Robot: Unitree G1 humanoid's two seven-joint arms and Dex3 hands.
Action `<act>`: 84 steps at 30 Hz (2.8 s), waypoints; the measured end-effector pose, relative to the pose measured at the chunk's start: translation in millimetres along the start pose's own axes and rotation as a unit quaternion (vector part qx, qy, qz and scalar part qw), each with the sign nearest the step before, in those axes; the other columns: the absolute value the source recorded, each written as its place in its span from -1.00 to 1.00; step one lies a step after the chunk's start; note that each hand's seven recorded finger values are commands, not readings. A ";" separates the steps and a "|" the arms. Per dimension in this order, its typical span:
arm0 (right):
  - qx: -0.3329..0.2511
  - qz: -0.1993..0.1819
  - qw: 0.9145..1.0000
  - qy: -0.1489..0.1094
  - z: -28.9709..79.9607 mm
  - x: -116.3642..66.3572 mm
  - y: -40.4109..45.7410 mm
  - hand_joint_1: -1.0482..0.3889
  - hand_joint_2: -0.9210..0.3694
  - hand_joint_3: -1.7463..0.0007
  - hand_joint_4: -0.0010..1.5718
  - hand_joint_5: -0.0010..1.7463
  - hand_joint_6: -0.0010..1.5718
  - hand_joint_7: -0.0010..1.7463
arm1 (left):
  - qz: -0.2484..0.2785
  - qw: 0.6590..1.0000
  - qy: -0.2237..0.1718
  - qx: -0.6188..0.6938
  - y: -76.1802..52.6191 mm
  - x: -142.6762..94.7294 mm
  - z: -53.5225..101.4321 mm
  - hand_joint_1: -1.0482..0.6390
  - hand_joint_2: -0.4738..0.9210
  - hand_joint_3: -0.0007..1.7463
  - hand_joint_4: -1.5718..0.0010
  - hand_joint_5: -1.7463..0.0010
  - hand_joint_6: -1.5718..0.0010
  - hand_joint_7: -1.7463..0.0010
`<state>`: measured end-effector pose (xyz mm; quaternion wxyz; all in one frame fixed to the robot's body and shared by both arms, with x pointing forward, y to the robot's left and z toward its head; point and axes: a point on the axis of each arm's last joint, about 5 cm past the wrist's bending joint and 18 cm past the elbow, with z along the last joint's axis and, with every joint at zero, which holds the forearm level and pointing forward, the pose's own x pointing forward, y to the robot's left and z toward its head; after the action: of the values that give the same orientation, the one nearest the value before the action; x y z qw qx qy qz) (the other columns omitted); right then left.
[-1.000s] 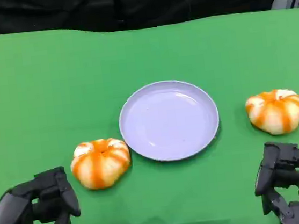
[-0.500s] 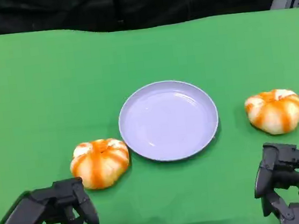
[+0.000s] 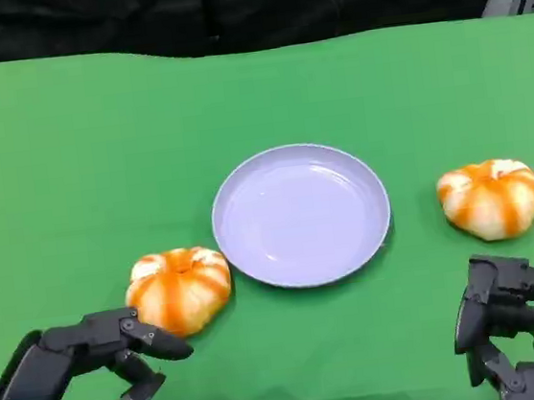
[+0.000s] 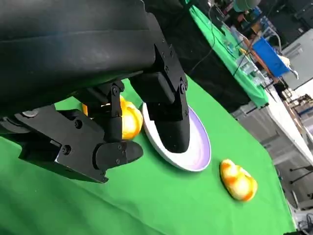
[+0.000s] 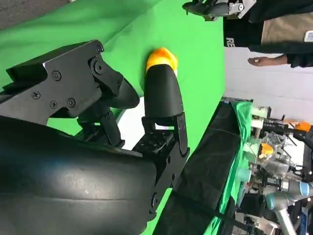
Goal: Grasp the bread from the table and place it into the plate.
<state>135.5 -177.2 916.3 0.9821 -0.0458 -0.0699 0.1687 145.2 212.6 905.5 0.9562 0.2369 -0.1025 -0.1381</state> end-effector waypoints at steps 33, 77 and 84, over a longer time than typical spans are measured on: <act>-0.004 -0.006 1.000 0.006 -0.4 -0.6 -3.0 0.47 -0.61 -0.19 -0.05 1.00 -0.13 0.80 | -0.063 0.895 0.034 0.441 -32.7 85.4 -18.4 -0.87 1.00 -0.53 1.00 1.00 0.85 1.00; -0.006 -0.006 1.000 0.001 3.7 -3.8 1.2 0.46 -0.59 -0.25 -0.03 1.00 -0.14 0.82 | -0.097 0.903 0.105 0.405 -64.9 113.5 -49.4 -0.78 1.00 -0.27 1.00 1.00 0.84 0.99; -0.006 -0.005 1.000 0.001 3.7 -3.8 1.1 0.45 -0.60 -0.24 -0.03 1.00 -0.15 0.83 | -0.101 0.904 0.112 0.399 -66.4 114.9 -50.8 -0.73 1.00 -0.24 1.00 1.00 0.84 0.99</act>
<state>131.0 -177.2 919.4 0.9827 -0.0519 -0.0702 0.1631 252.3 141.8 844.5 0.7675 0.6220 -0.0164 -0.1540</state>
